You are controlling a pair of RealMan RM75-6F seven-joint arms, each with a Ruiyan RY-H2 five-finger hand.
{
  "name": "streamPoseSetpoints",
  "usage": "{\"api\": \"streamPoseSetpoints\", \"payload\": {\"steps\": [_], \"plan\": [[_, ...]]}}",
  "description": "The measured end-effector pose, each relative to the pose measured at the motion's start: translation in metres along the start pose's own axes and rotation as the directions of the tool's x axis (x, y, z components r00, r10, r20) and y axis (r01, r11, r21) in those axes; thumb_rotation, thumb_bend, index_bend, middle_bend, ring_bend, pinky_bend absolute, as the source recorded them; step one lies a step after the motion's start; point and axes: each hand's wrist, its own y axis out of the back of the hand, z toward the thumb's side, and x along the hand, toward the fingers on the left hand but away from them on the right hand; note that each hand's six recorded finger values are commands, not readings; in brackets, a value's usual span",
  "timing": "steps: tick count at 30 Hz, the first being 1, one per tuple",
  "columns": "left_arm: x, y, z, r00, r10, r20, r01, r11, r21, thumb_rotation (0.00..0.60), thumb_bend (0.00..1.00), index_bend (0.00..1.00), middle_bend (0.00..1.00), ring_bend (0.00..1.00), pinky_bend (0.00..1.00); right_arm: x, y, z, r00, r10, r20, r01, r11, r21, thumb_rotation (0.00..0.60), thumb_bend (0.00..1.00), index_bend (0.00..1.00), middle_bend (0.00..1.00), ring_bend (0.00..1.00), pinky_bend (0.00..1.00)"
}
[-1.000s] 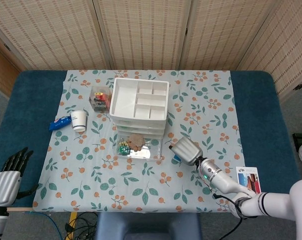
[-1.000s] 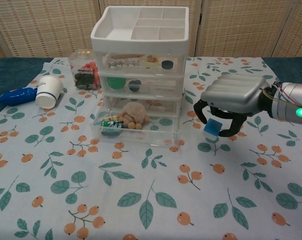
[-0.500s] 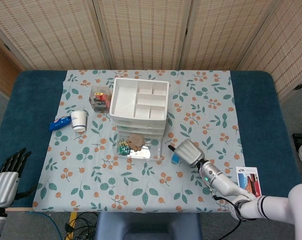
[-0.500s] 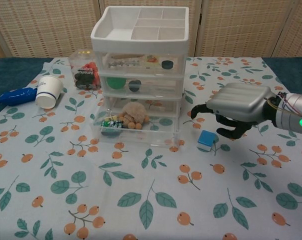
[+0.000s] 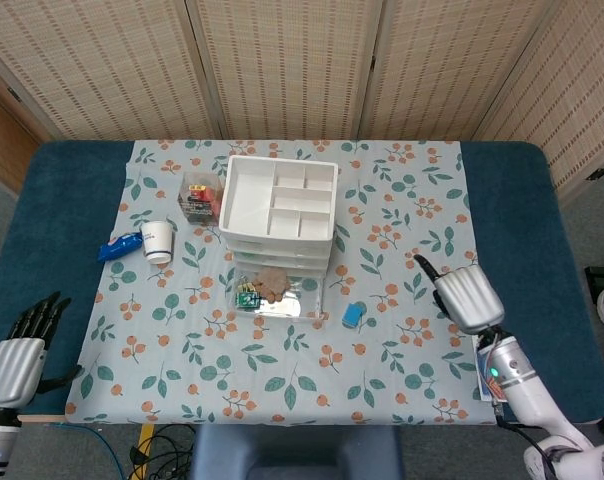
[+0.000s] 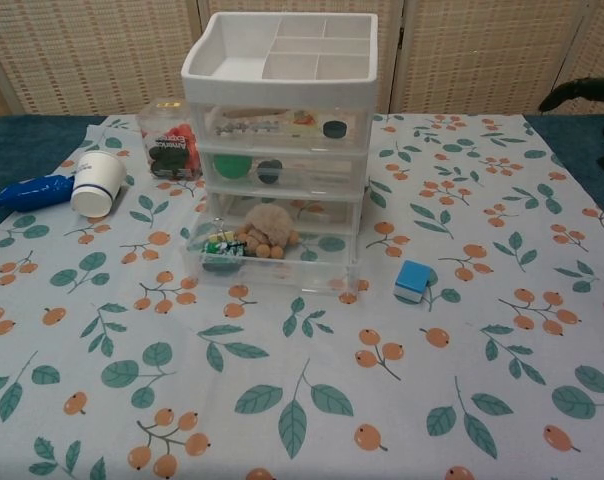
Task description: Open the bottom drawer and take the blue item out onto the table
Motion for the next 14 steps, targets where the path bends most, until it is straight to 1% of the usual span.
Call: {"api": "streamPoseSetpoints", "payload": {"steps": [1,2,3,4,5,6,8,9,10,14], "plan": [[0.001,0.0,0.002,1.0,0.0,0.005,0.0,1.0,0.0,0.6,0.18,0.04,0.0,0.03,0.08,0.01,0.001,-0.008,0.999,-0.006,0.031,0.007,1.0,-0.01,0.6,0.5,0.13,0.67,0.78,0.97],[0.001,0.0,0.004,1.0,0.0,0.009,0.0,1.0,-0.001,0.6,0.18,0.04,0.0,0.03,0.08,0.023,0.001,-0.018,0.997,-0.012,0.071,0.014,1.0,-0.023,0.6,0.49,0.13,0.6,0.72,0.89],[0.002,0.0,0.006,1.0,-0.001,0.014,0.001,1.0,-0.001,0.6,0.18,0.04,0.0,0.03,0.08,0.033,0.001,-0.024,0.995,-0.015,0.098,0.018,0.999,-0.033,0.6,0.49,0.13,0.54,0.64,0.79],[0.003,-0.001,0.008,1.0,0.0,0.019,0.001,1.0,-0.002,0.6,0.18,0.04,0.0,0.03,0.08,0.042,0.0,-0.03,0.992,-0.015,0.123,0.02,0.999,-0.044,0.6,0.49,0.13,0.5,0.59,0.72],[0.003,-0.001,0.01,1.0,0.0,0.022,0.0,1.0,-0.003,0.6,0.18,0.04,0.0,0.03,0.08,0.054,-0.001,-0.037,0.988,-0.012,0.153,0.022,0.998,-0.061,0.6,0.48,0.13,0.43,0.48,0.6],[0.004,-0.001,0.012,1.0,0.001,0.026,-0.001,1.0,-0.004,0.6,0.18,0.04,0.0,0.03,0.08,0.063,-0.001,-0.041,0.985,-0.01,0.173,0.024,0.997,-0.075,0.6,0.48,0.12,0.37,0.4,0.5],[0.005,0.0,0.015,0.999,0.005,0.031,-0.004,1.0,-0.004,0.6,0.18,0.04,0.0,0.03,0.08,0.08,-0.003,-0.049,0.977,-0.007,0.214,0.032,0.993,-0.112,0.6,0.47,0.1,0.27,0.29,0.37],[0.005,0.0,0.016,0.999,0.007,0.032,-0.007,1.0,-0.004,0.6,0.18,0.04,0.0,0.03,0.08,0.087,-0.003,-0.052,0.973,-0.008,0.23,0.039,0.991,-0.127,0.6,0.47,0.1,0.23,0.25,0.33],[0.004,0.001,0.018,0.999,0.01,0.031,-0.01,1.0,-0.004,0.6,0.18,0.04,0.0,0.03,0.08,0.094,-0.004,-0.054,0.969,-0.011,0.245,0.047,0.989,-0.142,0.6,0.47,0.1,0.22,0.23,0.32],[0.003,0.003,0.022,0.999,0.022,0.03,-0.022,1.0,-0.004,0.6,0.18,0.04,0.0,0.03,0.08,0.122,-0.009,-0.061,0.956,-0.019,0.293,0.076,0.98,-0.186,0.6,0.47,0.1,0.2,0.22,0.32]]}}
